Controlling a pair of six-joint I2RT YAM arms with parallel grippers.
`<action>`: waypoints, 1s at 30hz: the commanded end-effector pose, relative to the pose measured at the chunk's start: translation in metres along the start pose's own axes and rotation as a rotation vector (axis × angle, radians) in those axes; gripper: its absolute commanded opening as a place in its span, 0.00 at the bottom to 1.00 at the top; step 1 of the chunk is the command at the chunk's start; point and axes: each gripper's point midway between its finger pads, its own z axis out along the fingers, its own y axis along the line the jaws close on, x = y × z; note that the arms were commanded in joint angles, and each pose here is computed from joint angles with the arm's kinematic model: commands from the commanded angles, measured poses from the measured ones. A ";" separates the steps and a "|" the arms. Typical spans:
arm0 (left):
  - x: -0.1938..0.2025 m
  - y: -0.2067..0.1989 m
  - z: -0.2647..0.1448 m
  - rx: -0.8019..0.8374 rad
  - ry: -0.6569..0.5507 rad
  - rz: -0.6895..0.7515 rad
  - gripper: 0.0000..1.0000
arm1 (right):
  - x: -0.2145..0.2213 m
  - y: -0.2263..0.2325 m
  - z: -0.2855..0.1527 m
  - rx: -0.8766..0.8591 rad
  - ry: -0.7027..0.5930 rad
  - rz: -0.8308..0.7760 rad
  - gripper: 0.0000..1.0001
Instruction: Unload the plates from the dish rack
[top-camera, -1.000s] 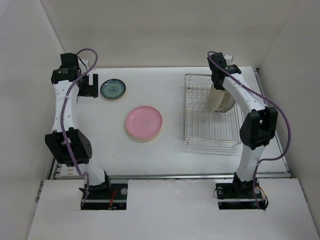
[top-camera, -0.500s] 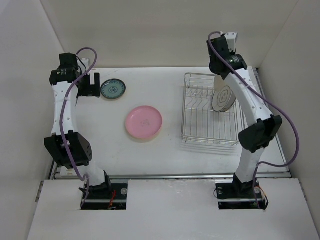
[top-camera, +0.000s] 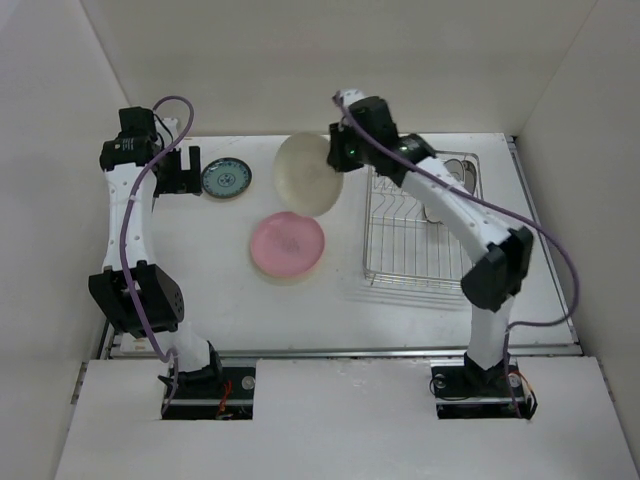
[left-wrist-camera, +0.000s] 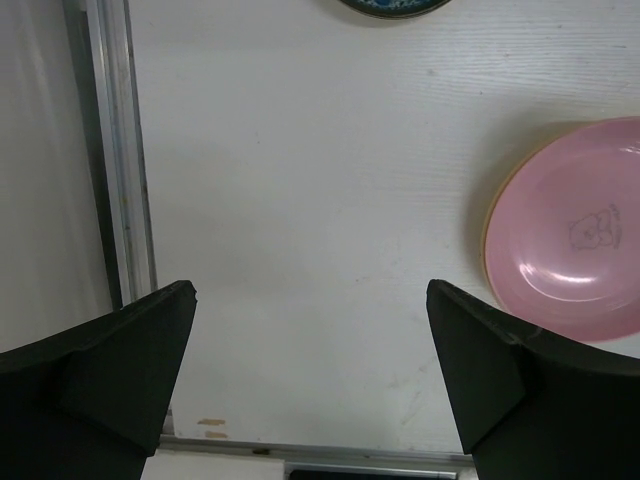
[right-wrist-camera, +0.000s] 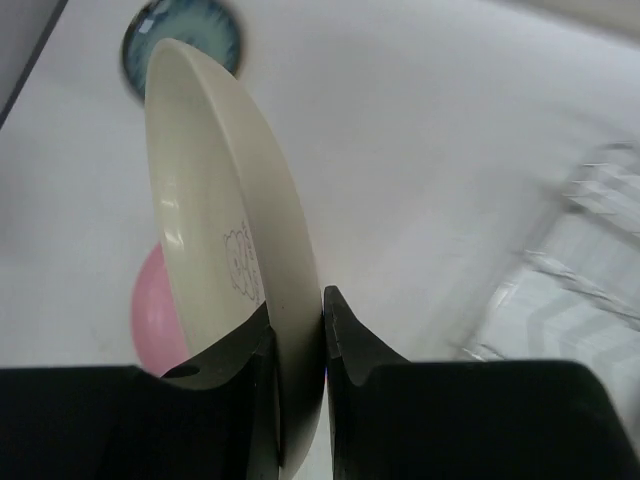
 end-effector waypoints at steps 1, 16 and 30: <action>0.007 0.003 -0.017 -0.038 -0.005 -0.007 1.00 | 0.058 0.101 0.039 -0.464 0.171 0.022 0.00; 0.017 0.006 -0.019 -0.058 0.009 0.002 1.00 | 0.174 0.114 0.104 -0.527 0.461 0.106 0.21; 0.019 0.004 -0.019 -0.048 0.017 0.002 1.00 | 0.143 0.055 0.090 -0.177 0.405 -0.004 0.63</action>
